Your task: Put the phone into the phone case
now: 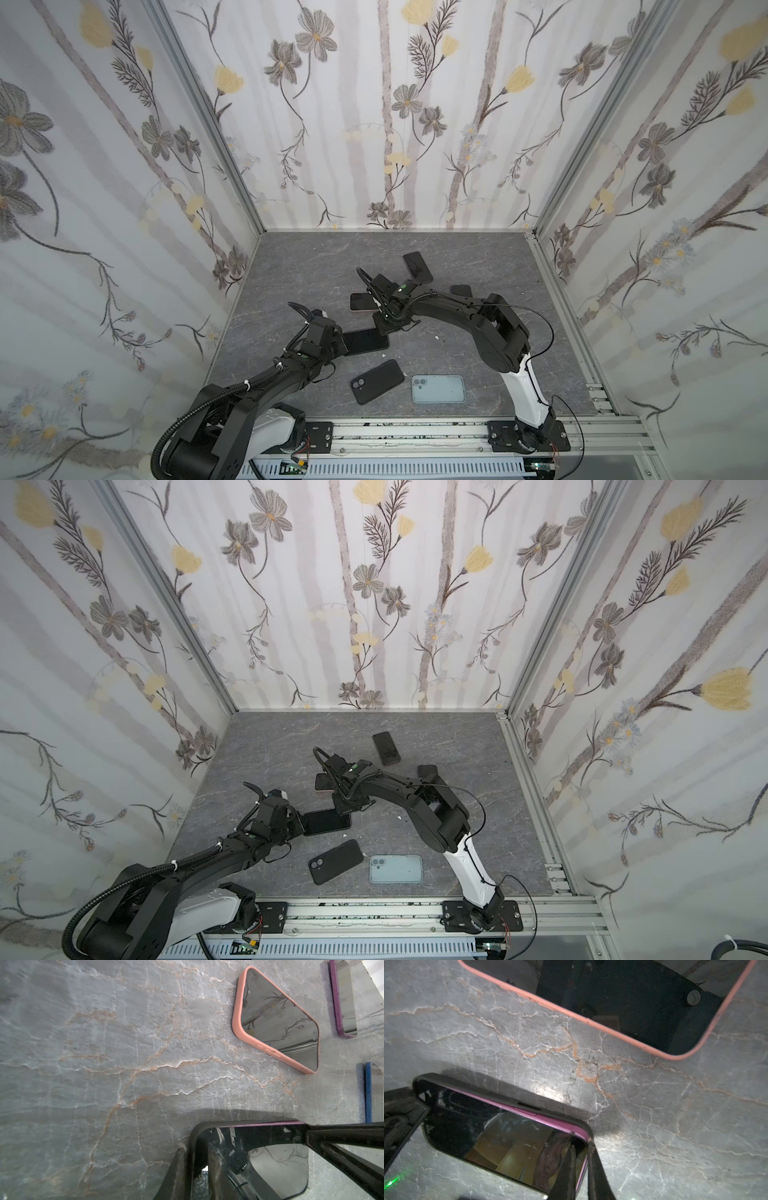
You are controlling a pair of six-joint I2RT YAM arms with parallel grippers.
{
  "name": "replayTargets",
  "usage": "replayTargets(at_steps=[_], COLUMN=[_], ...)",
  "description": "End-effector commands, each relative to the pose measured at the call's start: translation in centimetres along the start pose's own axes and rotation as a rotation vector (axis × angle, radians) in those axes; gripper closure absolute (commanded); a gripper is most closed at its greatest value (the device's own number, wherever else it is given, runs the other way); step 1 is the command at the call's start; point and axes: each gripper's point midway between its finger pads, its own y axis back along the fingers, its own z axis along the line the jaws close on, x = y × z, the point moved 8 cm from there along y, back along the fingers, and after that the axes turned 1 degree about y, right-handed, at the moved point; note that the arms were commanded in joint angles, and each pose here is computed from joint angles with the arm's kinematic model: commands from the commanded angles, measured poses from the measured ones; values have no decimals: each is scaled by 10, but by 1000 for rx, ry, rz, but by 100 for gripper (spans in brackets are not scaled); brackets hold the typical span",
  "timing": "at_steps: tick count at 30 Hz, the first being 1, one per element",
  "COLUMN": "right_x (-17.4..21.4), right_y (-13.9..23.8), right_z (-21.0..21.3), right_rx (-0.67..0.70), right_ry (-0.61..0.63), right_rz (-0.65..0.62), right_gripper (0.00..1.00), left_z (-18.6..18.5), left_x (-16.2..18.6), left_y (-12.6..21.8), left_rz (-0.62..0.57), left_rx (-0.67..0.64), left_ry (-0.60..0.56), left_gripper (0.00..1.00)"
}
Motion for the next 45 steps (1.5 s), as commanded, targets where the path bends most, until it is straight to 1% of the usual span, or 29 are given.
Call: replayTargets(at_steps=[1,3,5,6,19,24,31,34,36,41,45], right_x=[27,28,31,32,43,36,5,-2,-3,1,4], right_y=[-40,-44,-50,-52,-66,-51,10,23,25,12,2], right_z=[-17,-17,-15,-16,-24,-21,-4,0,1,2,2], right_rx=[100,82,21,11,47,62,53,49,44,43,39], right_ry=[12,12,0,-6,-8,2,23,33,37,41,43], right_rz=[136,146,161,167,212,180,28,10,9,40,65], right_gripper=[89,89,89,89,87,87,80,78,78,79,84], left_z=[1,2,2,2,5,7,8,8,8,8,8], left_x=[0,1,2,2,6,7,8,8,8,8,8], left_y=[0,-1,-1,-2,-5,-5,-4,-4,-4,-4,-4], left_rz=[-9,-7,-4,-4,9,7,8,8,8,8,6], left_rx=[-1,0,0,2,2,-2,-4,-4,-4,-4,-4], left_ry=[-10,-8,-8,-8,-4,-4,-2,-2,-2,-4,-4], left_gripper=[81,81,81,81,81,83,84,84,84,84,84])
